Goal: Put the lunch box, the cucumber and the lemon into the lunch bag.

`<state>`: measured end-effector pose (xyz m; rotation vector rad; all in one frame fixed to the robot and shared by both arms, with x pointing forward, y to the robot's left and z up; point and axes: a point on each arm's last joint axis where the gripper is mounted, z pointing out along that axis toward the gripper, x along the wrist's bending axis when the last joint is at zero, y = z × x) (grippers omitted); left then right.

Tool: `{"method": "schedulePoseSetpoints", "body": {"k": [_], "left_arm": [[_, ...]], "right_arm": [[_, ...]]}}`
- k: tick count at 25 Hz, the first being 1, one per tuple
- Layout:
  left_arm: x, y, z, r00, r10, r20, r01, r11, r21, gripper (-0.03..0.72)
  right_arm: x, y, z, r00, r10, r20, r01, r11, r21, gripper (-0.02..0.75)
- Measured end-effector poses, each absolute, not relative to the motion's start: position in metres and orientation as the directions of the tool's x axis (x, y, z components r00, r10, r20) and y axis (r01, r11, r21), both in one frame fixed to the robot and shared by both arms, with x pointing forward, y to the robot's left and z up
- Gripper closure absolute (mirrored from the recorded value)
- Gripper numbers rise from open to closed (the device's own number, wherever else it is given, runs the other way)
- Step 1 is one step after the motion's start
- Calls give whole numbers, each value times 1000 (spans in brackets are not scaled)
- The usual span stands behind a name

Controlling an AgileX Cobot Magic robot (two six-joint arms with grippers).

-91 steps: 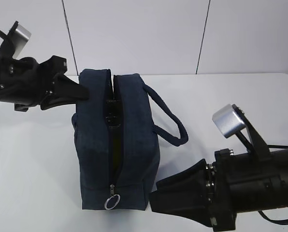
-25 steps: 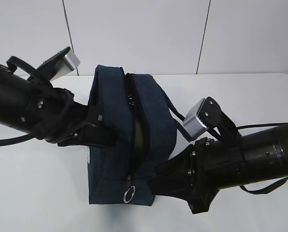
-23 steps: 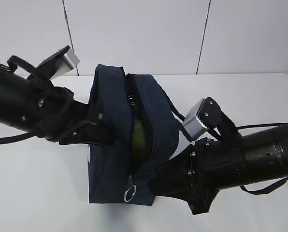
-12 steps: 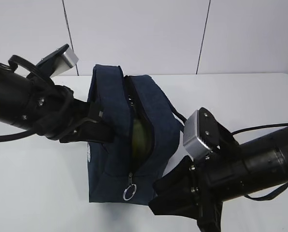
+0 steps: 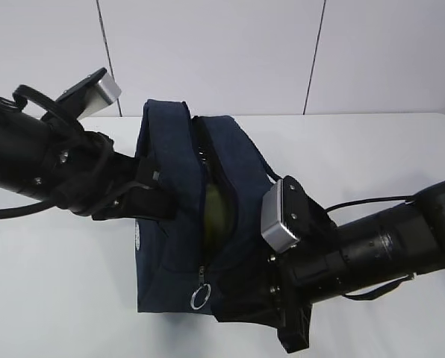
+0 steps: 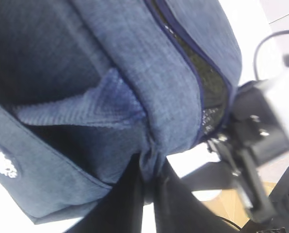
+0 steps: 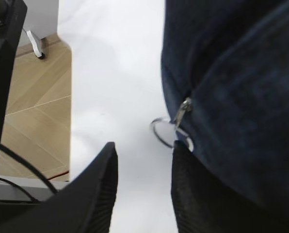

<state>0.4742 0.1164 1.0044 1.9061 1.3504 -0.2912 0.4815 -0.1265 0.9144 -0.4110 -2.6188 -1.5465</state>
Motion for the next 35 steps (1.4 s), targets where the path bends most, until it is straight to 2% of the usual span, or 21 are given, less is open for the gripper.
{"method": "schedulePoseSetpoints", "body": {"k": [9,17,23,28,35], "left_arm": [[474,116,1004,412,706,-577,880,-143,454,683],[475,116,1004,413,706,-575,879,-144,456,684],[474,116,1004,415,702,-579,880,-149,450,684],[473,116,1004,415,700,-581,881,-152,447,684],[473,116,1004,416,698,-583,882,-155,445,684]], "right_arm": [[505,-116,901,-965,182,191,255,461,850,465],[492,-98,893,-983,116,145,185,528,829,465],[498,-96,890,-967,212,144,237,522,820,465],[500,-97,889,-961,239,136,247,530,812,465],[502,-99,887,-928,314,199,343,521,781,465]]}}
